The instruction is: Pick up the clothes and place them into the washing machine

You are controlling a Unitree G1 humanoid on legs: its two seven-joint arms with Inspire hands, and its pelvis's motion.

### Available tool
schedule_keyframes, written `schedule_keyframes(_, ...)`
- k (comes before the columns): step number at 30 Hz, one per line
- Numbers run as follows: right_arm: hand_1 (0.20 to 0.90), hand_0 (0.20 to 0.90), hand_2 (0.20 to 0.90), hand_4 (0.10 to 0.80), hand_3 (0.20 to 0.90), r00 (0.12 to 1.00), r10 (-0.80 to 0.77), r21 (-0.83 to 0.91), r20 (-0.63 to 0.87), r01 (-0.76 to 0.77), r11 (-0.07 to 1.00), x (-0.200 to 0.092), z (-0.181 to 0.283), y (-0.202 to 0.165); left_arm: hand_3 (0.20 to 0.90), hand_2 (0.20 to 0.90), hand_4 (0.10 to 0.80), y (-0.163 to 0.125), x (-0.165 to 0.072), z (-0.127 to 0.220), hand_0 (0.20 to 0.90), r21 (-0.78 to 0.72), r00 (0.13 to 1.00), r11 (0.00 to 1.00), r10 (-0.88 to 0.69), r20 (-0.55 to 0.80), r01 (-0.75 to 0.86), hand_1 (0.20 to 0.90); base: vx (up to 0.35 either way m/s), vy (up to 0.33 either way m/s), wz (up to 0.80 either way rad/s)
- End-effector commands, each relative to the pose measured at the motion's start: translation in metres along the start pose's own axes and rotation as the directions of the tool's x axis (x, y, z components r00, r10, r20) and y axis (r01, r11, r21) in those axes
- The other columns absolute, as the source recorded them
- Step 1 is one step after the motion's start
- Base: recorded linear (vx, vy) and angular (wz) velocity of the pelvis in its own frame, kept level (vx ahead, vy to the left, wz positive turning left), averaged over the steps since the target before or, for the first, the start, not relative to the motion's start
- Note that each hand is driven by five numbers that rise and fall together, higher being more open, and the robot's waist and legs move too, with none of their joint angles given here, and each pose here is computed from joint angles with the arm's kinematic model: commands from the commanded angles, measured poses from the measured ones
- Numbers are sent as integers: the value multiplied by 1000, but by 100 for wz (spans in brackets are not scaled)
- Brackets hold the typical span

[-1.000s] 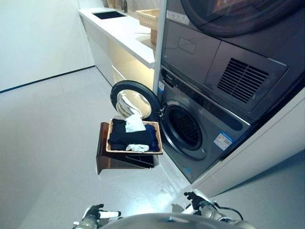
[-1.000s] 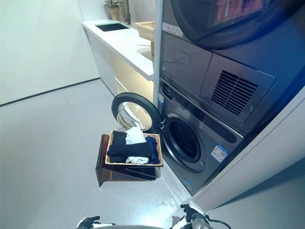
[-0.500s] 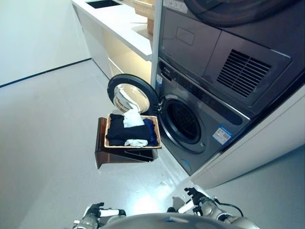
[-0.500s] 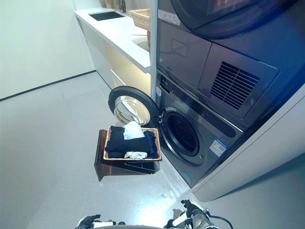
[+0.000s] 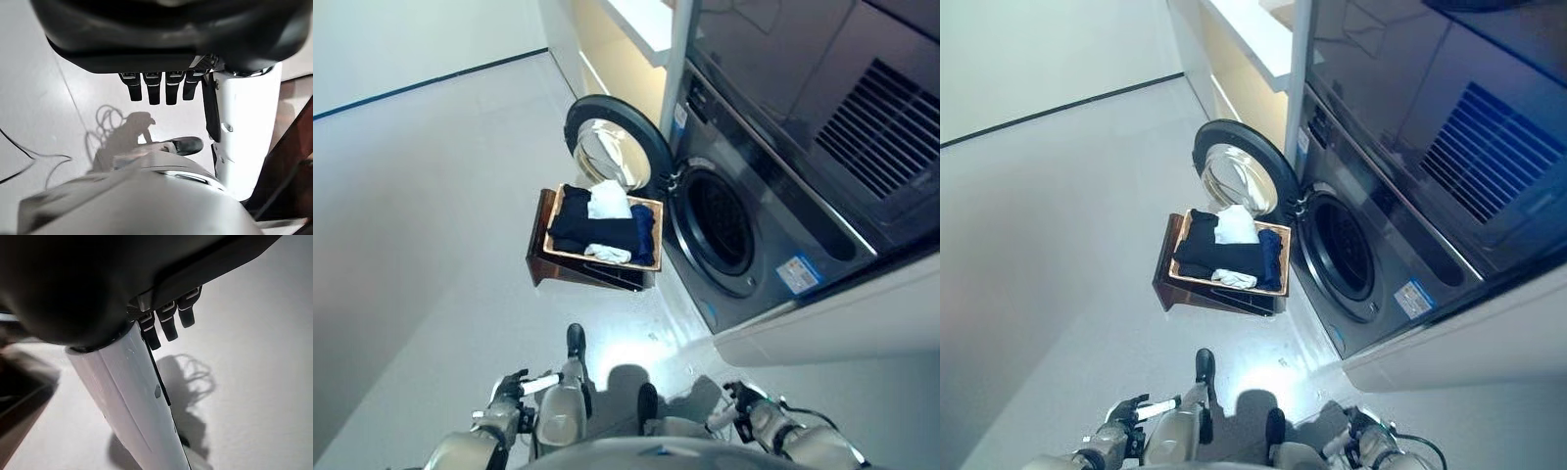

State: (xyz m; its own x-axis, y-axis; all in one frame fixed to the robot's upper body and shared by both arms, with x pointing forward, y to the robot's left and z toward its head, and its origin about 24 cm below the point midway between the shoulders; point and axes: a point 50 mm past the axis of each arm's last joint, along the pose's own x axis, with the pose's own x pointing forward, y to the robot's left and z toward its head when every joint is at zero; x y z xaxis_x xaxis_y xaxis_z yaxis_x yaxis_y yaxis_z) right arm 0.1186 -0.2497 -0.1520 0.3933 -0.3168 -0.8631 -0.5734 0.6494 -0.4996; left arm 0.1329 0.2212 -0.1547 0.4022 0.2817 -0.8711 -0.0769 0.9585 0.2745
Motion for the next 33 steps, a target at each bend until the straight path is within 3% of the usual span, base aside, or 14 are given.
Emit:
schedule_keyframes(1,900,900,900,800,900,997,-67,10,29,67,998,1,5,-11,900,900,800,-7,0,14,900,-8,999,1000,0,41,0,900,230,167,-38)
schedule_keyframes(6,900,900,900,800,900,988,-95,36,125,91,995,3,39,-22,900,900,800,-8,1,22,900,41,998,999,2,70,-5,900,193,98,-60)
schedule_keyframes(18,900,900,900,800,900,991,-81,96,110,71,993,3,36,-20,900,900,800,6,2,20,900,106,998,994,8,61,-14,900,222,154,8)
schedule_keyframes(24,900,900,900,800,900,994,-52,82,93,45,996,2,29,-12,900,900,800,10,3,19,900,99,998,995,19,59,-25,900,318,-102,9)
schedule_keyframes(28,900,900,900,800,900,998,-16,46,59,13,999,1,16,-3,900,900,800,-1,0,4,900,93,1000,996,-16,26,14,900,181,-184,61)
schedule_keyframes(33,900,900,900,800,900,995,-50,42,92,47,998,2,24,-16,900,900,800,-2,0,-2,900,120,1000,992,-27,2,26,900,112,-163,32)
